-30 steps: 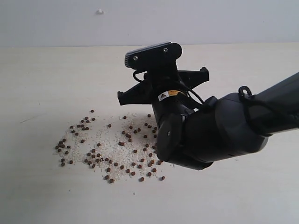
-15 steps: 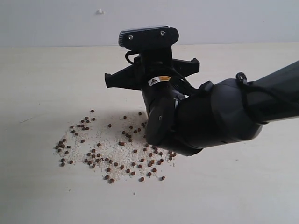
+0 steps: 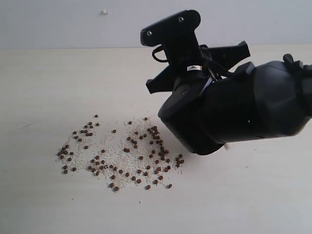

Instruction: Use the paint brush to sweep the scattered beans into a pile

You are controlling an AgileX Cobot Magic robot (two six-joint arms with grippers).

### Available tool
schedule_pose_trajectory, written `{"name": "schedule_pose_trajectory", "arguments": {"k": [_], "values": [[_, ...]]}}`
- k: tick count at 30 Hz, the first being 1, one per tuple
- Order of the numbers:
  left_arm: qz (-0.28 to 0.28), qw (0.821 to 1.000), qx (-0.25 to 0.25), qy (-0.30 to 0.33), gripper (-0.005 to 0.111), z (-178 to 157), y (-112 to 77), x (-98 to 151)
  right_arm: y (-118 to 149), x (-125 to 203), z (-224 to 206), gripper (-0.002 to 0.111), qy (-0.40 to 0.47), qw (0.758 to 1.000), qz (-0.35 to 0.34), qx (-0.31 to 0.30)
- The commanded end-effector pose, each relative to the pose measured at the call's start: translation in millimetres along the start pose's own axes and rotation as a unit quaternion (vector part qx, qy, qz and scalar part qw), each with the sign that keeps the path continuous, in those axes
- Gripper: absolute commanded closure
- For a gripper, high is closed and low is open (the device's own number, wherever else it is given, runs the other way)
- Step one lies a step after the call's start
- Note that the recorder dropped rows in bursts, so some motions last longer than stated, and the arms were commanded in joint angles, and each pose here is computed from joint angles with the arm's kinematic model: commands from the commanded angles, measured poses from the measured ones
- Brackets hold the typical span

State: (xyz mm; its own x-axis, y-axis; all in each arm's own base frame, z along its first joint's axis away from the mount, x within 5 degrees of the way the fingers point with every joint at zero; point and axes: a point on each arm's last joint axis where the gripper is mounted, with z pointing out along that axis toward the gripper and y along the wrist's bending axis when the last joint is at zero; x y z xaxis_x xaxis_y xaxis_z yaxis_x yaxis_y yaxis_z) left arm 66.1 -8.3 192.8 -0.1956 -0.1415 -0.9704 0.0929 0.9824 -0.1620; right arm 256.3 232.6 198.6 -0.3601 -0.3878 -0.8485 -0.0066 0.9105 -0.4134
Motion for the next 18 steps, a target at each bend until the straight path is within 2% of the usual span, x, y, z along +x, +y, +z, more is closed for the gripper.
{"name": "schedule_pose_trajectory", "arguments": {"k": [1, 4, 9, 12, 16, 18], "values": [[-0.006, 1.0, 0.004, -0.004, 0.107, -0.4, -0.6, -0.7, 21.3, 16.6, 1.7, 0.108, 0.061, 0.995, -0.009, -0.08], [-0.006, 1.0, 0.004, -0.004, 0.107, -0.4, -0.6, -0.7, 36.7, 19.8, -0.9, 0.108, 0.076, 0.984, 0.027, -0.157], [-0.004, 1.0, 0.014, -0.002, 0.107, -0.4, -2.0, -0.4, 47.1, 13.6, -4.0, 0.108, 0.06, 0.969, 0.113, -0.211], [-0.002, 1.0, 0.031, 0.001, 0.107, -0.5, -4.2, 0.0, 47.6, 8.9, -4.0, 0.108, 0.042, 0.965, 0.146, -0.216], [0.003, 0.998, 0.057, 0.005, 0.107, -0.8, -7.7, 0.6, 43.9, 5.6, -1.7, 0.108, 0.028, 0.96, 0.201, -0.193], [0.006, 0.997, 0.073, 0.008, 0.107, -1.1, -9.8, 1.0, 42.3, 4.2, -0.8, 0.108, 0.017, 0.961, 0.208, -0.184]]}}
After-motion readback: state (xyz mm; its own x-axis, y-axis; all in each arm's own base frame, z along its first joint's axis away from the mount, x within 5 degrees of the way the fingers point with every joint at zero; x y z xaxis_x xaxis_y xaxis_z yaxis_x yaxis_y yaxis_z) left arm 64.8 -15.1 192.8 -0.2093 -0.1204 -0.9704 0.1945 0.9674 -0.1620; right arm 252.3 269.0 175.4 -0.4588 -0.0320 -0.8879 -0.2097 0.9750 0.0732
